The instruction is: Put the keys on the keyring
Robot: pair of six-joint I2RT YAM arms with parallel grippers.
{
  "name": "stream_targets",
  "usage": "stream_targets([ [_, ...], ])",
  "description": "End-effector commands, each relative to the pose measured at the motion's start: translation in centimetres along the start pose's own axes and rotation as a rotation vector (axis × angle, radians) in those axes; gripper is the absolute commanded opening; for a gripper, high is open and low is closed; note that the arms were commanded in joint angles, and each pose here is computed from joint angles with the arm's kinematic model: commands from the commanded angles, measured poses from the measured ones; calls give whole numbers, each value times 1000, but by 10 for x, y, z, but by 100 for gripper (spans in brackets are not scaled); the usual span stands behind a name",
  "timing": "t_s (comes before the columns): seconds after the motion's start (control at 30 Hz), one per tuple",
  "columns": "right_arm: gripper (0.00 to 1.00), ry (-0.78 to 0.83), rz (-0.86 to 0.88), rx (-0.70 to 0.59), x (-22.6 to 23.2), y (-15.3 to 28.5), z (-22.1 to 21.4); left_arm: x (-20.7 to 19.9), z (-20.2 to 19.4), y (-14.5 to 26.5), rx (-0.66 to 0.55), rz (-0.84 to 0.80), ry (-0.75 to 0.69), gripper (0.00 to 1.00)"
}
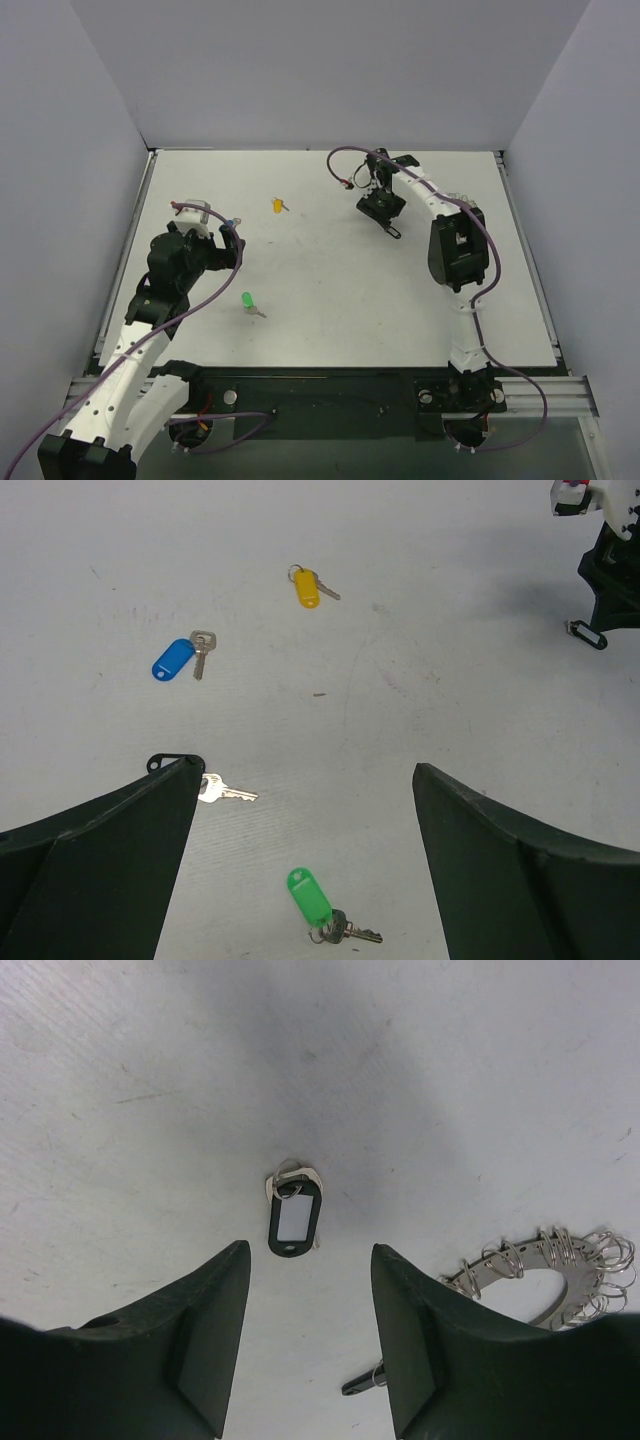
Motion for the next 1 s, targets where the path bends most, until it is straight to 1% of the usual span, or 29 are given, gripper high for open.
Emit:
stream_targets([
  [0.0, 46, 37, 4, 35, 1, -1, -1, -3, 12, -1, -42, -14, -8, 98],
  [0.1, 45, 49, 43, 34, 7, -7, 1, -2, 12, -2, -39, -12, -10, 98],
  [0.5, 38, 90, 60, 61, 6, -19, 2, -2, 10, -3, -30, -8, -12, 98],
  [0.63, 35, 95, 64, 64, 6, -21, 3, -2, 9, -3, -27, -10, -14, 98],
  [0.83, 24, 101, 76, 75, 8, -26, 2, -1, 9, -4, -24, -8, -13, 98],
  [0.97, 22, 102, 82, 83, 9, -29, 0, -2, 7, -4, -21, -9, -15, 98],
])
Point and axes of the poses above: each gripper's point midway between its finger pads, its own y axis back along the fingers, its own x axis along the line the jaws close on, z = x × y, the point moved 1 cm from there along y, back along the fingers, and after that the axes turned 6 degrees about -y, right-handed, at the moved point
